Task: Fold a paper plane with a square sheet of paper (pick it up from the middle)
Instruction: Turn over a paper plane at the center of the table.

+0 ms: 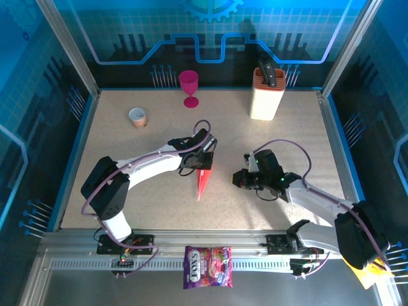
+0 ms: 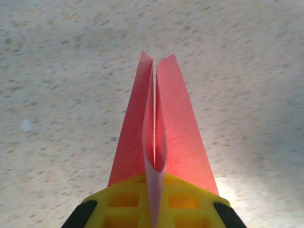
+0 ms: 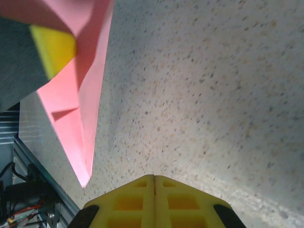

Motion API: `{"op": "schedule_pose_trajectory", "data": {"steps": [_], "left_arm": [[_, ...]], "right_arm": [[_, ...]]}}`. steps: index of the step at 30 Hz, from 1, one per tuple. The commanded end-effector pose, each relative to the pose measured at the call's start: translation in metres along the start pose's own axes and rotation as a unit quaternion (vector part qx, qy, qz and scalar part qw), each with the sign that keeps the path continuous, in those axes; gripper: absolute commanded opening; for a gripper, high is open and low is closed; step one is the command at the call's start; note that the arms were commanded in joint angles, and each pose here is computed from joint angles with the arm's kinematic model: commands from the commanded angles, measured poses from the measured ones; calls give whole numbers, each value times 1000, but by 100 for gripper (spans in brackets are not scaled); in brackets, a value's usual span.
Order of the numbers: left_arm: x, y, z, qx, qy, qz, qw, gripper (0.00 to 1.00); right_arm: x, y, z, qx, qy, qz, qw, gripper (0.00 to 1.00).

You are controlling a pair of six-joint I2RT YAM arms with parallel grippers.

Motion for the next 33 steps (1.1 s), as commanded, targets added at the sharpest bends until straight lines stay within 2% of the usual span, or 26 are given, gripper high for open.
{"op": "schedule_pose_trajectory", "data": {"steps": [1, 9, 10, 15, 18, 26, 33], "left_arm": [[28, -11, -11, 39, -47, 86, 994, 0], [35, -37, -19, 63, -57, 116, 990, 1], [34, -39, -20, 66, -57, 114, 990, 4], [33, -41, -28, 69, -48, 99, 991, 35], [31, -40, -32, 70, -43, 88, 993, 44], [27, -45, -45, 79, -36, 74, 994, 52], [34, -67, -66, 89, -15, 77, 993, 57]], "right_arm": [[-7, 5, -17, 7, -7, -32, 999, 0], [-4, 8, -30, 6, 4, -41, 999, 0], [-5, 8, -30, 7, 5, -43, 999, 0], [-3, 8, -29, 6, 10, -46, 999, 0], [-3, 7, -28, 7, 12, -47, 999, 0], [-3, 2, -26, 10, 13, -49, 999, 0], [-1, 5, -26, 7, 14, -50, 999, 0]]}}
Point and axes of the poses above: each hand's point on the last joint's axis, 136 mm out from that joint toward the fingers, its own y axis back along the fingers, its own x axis along the line the jaws close on, z = x × y, the point moved 3 cm from there along y, back along the fingers, and after that the axes turned 1 degree about y, right-handed, at the moved point
